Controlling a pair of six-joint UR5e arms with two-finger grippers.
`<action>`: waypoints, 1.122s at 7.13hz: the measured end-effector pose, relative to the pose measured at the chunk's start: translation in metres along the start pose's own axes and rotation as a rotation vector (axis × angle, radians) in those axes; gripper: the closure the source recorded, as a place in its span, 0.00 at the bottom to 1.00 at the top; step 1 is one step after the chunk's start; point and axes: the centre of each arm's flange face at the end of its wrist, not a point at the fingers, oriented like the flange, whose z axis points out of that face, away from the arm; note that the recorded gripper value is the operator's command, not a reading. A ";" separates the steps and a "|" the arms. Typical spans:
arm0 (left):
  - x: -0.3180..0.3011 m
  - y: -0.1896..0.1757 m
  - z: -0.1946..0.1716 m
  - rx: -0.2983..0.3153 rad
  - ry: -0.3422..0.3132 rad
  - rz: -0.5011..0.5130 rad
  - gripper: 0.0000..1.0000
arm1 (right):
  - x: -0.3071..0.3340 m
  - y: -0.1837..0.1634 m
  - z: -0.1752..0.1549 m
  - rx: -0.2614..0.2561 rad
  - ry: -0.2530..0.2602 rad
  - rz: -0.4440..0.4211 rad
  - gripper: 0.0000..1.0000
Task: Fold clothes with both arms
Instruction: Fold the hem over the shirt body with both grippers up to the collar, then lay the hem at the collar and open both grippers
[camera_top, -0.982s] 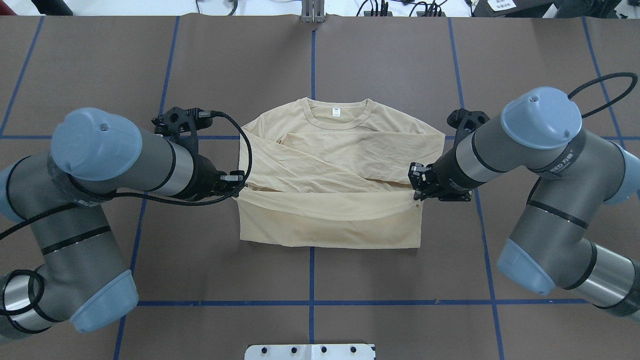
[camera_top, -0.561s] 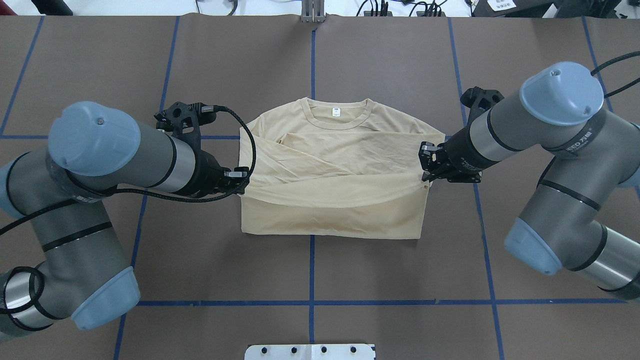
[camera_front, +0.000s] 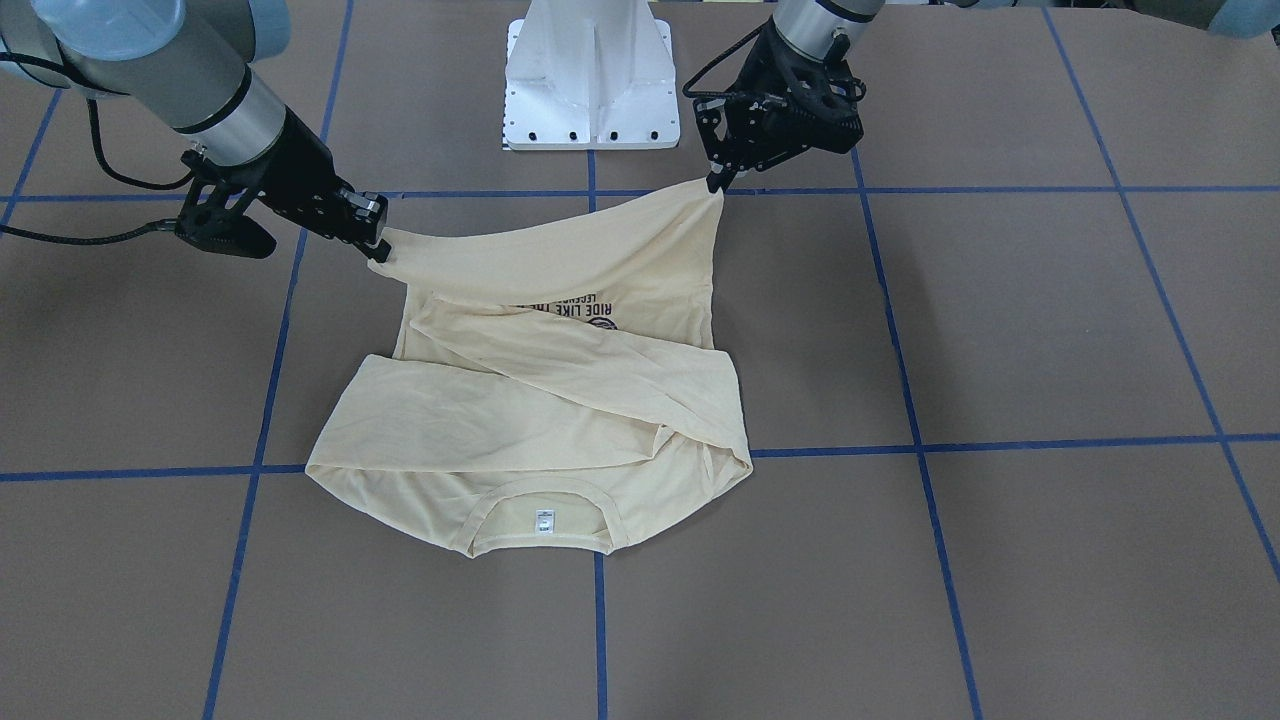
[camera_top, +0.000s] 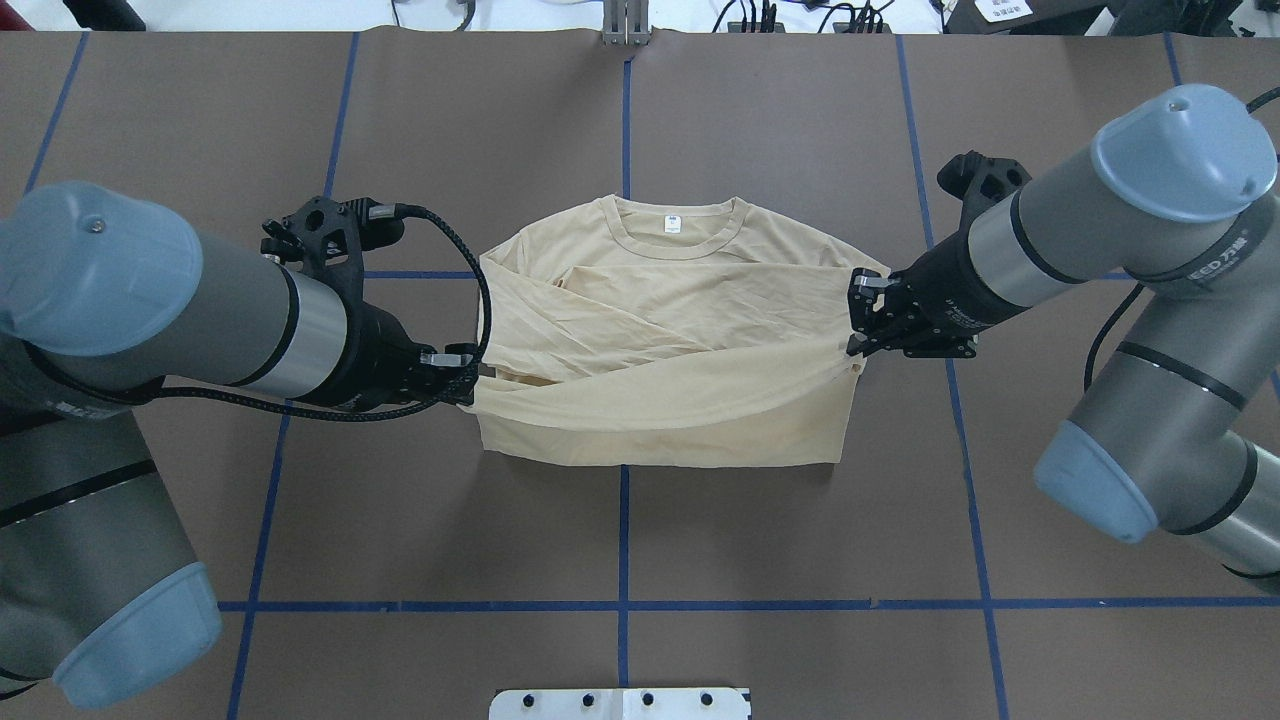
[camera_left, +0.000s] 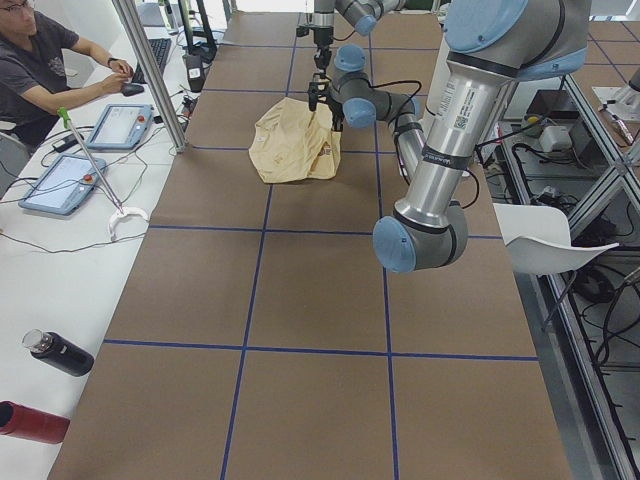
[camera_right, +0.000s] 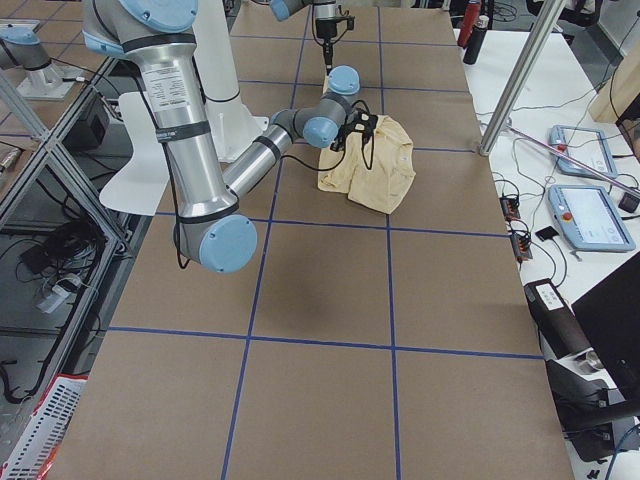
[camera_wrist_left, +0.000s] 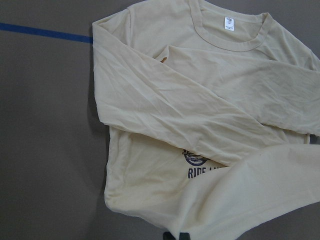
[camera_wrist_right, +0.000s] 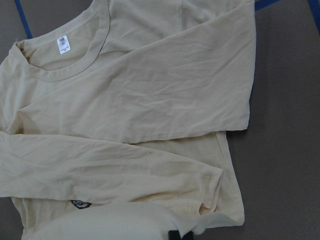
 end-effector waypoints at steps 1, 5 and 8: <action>-0.003 -0.013 -0.004 0.023 -0.008 -0.002 1.00 | 0.002 -0.013 -0.010 0.018 -0.007 0.015 1.00; -0.001 -0.099 0.050 0.104 -0.027 0.027 1.00 | -0.024 -0.089 0.026 0.067 0.046 0.008 1.00; -0.036 -0.155 0.109 0.148 -0.015 0.021 1.00 | -0.039 -0.129 0.062 0.092 0.101 0.017 1.00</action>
